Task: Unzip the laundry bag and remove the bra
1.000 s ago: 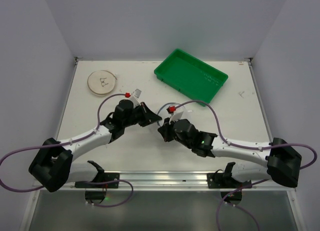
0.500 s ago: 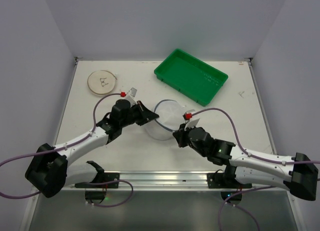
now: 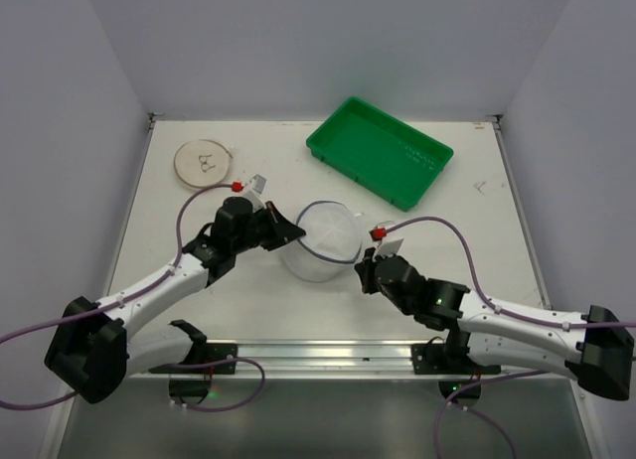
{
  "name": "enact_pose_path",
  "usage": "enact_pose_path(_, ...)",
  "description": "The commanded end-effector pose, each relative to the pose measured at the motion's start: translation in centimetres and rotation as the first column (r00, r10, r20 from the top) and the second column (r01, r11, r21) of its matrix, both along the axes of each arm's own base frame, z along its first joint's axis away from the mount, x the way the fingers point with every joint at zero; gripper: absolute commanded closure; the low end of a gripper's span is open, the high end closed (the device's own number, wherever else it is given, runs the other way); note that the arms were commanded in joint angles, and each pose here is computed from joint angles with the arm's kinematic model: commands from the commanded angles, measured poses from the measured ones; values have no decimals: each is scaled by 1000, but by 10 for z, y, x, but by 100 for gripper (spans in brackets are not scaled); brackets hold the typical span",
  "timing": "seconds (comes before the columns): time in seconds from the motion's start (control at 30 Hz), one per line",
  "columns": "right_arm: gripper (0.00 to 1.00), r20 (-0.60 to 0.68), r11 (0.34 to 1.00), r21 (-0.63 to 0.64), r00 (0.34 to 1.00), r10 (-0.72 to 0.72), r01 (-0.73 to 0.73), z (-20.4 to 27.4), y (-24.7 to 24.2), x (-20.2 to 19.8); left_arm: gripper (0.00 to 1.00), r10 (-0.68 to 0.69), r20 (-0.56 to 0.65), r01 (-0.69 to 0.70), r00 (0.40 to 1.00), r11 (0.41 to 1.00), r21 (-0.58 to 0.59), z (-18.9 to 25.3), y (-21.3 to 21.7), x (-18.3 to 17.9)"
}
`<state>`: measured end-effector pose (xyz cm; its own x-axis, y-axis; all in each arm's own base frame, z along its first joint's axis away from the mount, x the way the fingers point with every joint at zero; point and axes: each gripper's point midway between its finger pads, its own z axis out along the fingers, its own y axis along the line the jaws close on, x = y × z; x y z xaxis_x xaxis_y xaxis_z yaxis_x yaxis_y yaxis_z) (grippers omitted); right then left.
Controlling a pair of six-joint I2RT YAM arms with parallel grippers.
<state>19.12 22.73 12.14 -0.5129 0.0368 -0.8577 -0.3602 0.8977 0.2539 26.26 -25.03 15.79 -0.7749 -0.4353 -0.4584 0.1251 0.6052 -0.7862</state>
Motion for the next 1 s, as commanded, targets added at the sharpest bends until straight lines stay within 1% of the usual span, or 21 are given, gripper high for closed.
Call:
enact_pose_path(0.0,100,26,998,-38,999,-46,47,3,-6,8,100,98,100,-109,990,988,110,12,26,26)
enact_pose_path(0.03,100,22,1000,-19,1000,-14,14,4,1,6,100,93,111,-108,989,985,137,11,27,31)
enact_pose_path(0.07,100,31,1000,18,999,9,-9,8,9,6,100,102,91,-116,991,979,170,4,32,32)
enact_pose_path(0.13,100,30,998,33,998,54,-55,10,18,3,100,95,86,-110,992,976,190,1,32,37)
enact_pose_path(0.2,100,26,995,43,995,92,-93,15,29,2,100,79,88,-94,993,980,178,2,29,41)
enact_pose_path(0.23,100,37,992,65,994,102,-105,24,36,4,96,73,76,-86,994,979,187,-4,28,42)
enact_pose_path(0.27,100,29,990,64,992,124,-126,23,42,2,90,72,65,-84,995,978,190,-7,28,43)
enact_pose_path(0.3,100,35,988,77,991,132,-134,28,47,3,74,73,64,-84,995,979,188,-6,27,45)
enact_pose_path(0.33,100,36,987,82,990,139,-141,30,50,3,67,68,51,-77,996,977,197,-12,26,47)
enact_pose_path(0.37,100,37,984,92,988,151,-154,33,58,5,54,61,46,-69,997,979,192,-11,25,49)
enact_pose_path(0.47,100,37,980,114,986,163,-166,42,74,9,36,55,44,-63,997,981,186,-4,23,52)
enact_pose_path(0.5,100,26,979,113,985,169,-171,38,81,11,30,63,35,-69,997,979,193,-2,26,51)
enact_pose_path(0.53,100,24,978,115,985,171,-173,37,84,12,28,74,42,-80,996,979,186,5,28,49)
enact_pose_path(0.57,100,26,976,127,984,174,-176,41,90,13,24,112,43,-119,993,972,204,6,35,51)
enact_pose_path(0.7,100,37,972,162,985,169,-173,45,105,20,18,196,12,-191,981,938,288,9,60,40)
enact_pose_path(0.73,100,33,971,163,984,172,-175,43,109,21,18,203,21,-201,979,938,281,15,63,37)
enact_pose_path(0.8,100,34,967,184,984,175,-178,46,116,23,17,191,14,-188,982,948,257,14,63,29)
enact_pose_path(0.83,100,24,966,180,983,181,-183,42,120,23,17,180,26,-182,983,960,214,21,60,24)
enact_pose_path(0.87,100,26,965,189,983,180,-181,43,123,24,17,135,19,-136,991,976,172,23,52,16)
enact_pose_path(0.93,100,23,963,198,983,179,-180,44,130,26,17,117,23,-119,993,985,123,21,48,8)
enact_pose_path(0.97,100,23,963,200,984,179,-180,44,131,26,17,117,23,-119,993,986,120,20,49,5)
